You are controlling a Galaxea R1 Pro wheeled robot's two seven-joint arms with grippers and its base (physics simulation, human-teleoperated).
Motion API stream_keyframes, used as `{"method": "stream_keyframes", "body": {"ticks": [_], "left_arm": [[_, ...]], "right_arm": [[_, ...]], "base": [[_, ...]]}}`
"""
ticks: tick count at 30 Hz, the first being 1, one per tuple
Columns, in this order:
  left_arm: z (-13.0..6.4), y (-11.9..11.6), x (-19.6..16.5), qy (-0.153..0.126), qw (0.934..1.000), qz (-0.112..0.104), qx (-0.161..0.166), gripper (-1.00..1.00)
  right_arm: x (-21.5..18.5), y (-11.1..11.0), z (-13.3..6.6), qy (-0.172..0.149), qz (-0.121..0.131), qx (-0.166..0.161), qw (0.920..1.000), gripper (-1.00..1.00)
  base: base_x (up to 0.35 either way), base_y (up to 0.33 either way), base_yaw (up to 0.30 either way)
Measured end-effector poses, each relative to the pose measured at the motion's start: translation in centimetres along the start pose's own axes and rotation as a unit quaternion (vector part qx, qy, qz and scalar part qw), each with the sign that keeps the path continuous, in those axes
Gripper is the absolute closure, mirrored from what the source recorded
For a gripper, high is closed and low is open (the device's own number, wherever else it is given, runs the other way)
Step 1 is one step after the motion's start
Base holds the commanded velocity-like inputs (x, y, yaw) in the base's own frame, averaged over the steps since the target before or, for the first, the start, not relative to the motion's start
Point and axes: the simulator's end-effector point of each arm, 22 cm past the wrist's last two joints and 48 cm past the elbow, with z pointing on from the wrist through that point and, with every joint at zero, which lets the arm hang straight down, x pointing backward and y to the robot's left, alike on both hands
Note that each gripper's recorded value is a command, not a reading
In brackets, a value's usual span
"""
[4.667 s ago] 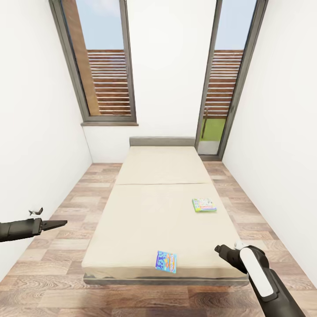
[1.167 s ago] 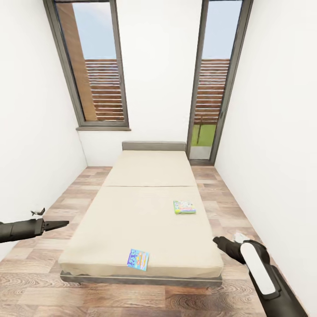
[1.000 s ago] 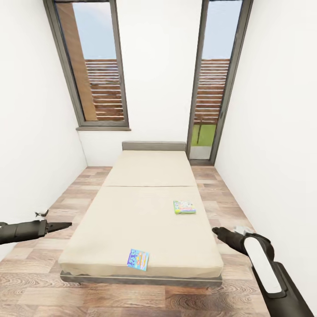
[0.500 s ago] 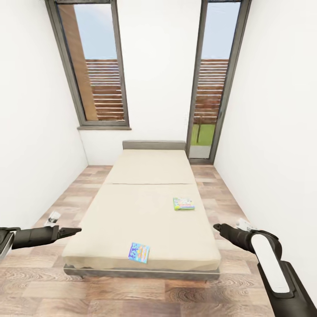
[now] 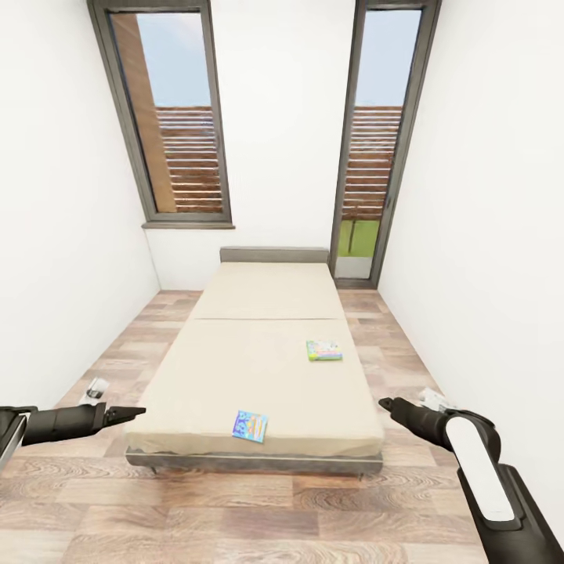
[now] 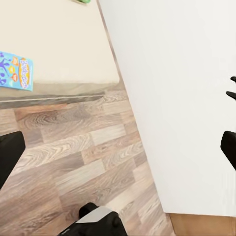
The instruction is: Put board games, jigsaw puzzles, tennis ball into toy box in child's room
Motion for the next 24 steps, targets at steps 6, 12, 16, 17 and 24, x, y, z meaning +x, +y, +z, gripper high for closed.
{"method": "stream_keyframes", "body": {"ticks": [6,12,16,17,24], "left_arm": [[0.0,0.5,0.5,-0.001,1.0,0.002,0.0,-1.0],[0.2,1.1,1.2,0.0,1.0,-0.006,0.001,-1.0],[0.4,2.4,2.5,0.004,0.9993,-0.035,-0.008,-1.0],[0.6,2.7,2.8,0.005,0.9991,-0.04,-0.01,-1.0],[3.4,5.6,6.8,0.021,0.9956,-0.081,-0.043,-1.0]], "right_arm": [[-1.0,0.2,0.0,-0.024,0.016,-0.003,0.9996,-1.0],[-1.3,0.1,-0.1,-0.029,0.017,-0.002,0.9994,-1.0],[-1.5,0.1,-0.3,-0.031,0.017,-0.002,0.9994,-1.0],[-1.5,0.1,-0.3,-0.031,0.017,-0.003,0.9994,-1.0],[-1.6,0.6,-0.4,-0.031,0.015,-0.013,0.9993,-1.0]], "base": [[-0.027,0.0,0.0],[-0.002,0.0,0.0],[0.0,0.0,0.0],[0.0,0.0,0.0],[0.0,0.0,0.0]]}}
